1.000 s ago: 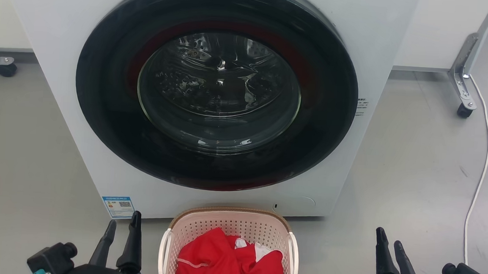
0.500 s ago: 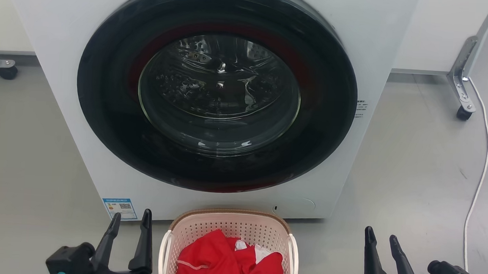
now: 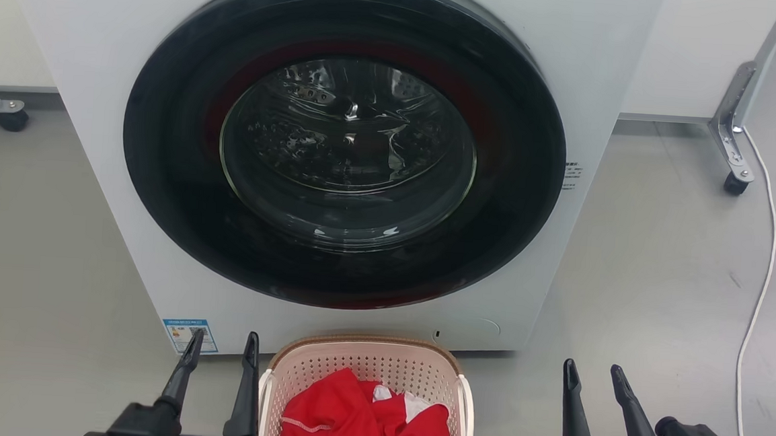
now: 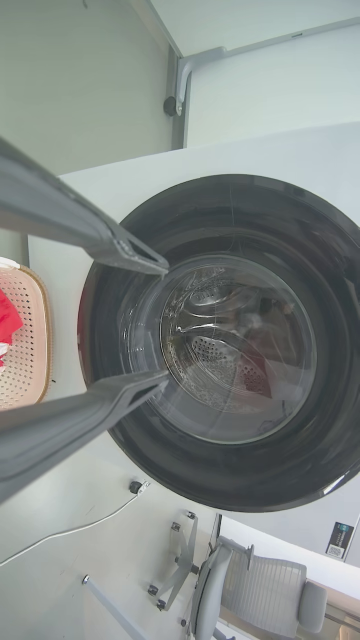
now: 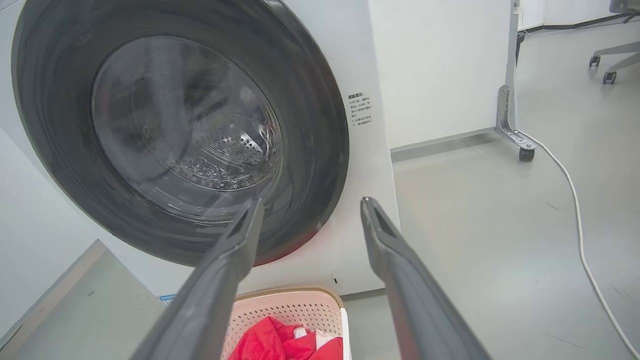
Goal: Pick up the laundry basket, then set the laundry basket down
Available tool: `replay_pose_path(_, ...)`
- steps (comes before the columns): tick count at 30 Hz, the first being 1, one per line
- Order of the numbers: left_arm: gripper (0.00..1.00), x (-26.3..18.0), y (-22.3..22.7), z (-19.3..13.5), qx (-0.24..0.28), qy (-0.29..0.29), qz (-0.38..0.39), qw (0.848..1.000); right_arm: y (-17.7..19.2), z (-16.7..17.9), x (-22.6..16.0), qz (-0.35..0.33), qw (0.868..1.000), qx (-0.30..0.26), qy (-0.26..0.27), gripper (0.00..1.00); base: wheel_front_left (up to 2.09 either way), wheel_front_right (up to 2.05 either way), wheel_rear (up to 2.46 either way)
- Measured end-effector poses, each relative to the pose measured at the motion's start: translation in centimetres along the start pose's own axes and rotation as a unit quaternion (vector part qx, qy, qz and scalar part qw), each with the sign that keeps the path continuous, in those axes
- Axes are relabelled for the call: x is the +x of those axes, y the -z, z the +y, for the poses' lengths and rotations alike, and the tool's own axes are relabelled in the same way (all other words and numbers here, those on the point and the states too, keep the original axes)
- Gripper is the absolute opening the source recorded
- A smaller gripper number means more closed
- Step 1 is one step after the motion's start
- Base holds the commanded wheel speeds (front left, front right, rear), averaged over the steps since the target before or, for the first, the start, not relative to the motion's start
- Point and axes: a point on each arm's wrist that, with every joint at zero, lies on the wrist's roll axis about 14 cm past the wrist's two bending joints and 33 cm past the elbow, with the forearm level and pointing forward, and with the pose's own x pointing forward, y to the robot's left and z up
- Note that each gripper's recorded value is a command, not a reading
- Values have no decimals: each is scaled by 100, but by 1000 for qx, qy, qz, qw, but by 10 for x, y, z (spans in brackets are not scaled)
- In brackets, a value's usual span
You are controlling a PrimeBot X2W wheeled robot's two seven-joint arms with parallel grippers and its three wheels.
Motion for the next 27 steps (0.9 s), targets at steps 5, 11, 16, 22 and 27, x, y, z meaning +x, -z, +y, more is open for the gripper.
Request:
replay_pose_path(5,100,-5,-1,-4,40,6,-8,999,-3,7,-3,-14,999,-45,-11,100,0,0,0)
replay_pose_path(11,100,-7,-8,-12,86,20,-31,996,-9,17,-5,-34,995,-85,-27,100,0,0,0)
replay_pose_path(16,100,-10,-9,-16,111,26,-39,993,-11,23,-7,-44,992,-110,-36,100,0,0,0)
replay_pose_path(22,100,-10,-10,-15,111,23,-39,993,-9,21,-9,-41,993,-109,-33,100,0,0,0)
replay_pose_path(27,100,-12,-6,-11,111,18,-33,993,-10,20,-8,-42,993,-109,-31,100,0,0,0)
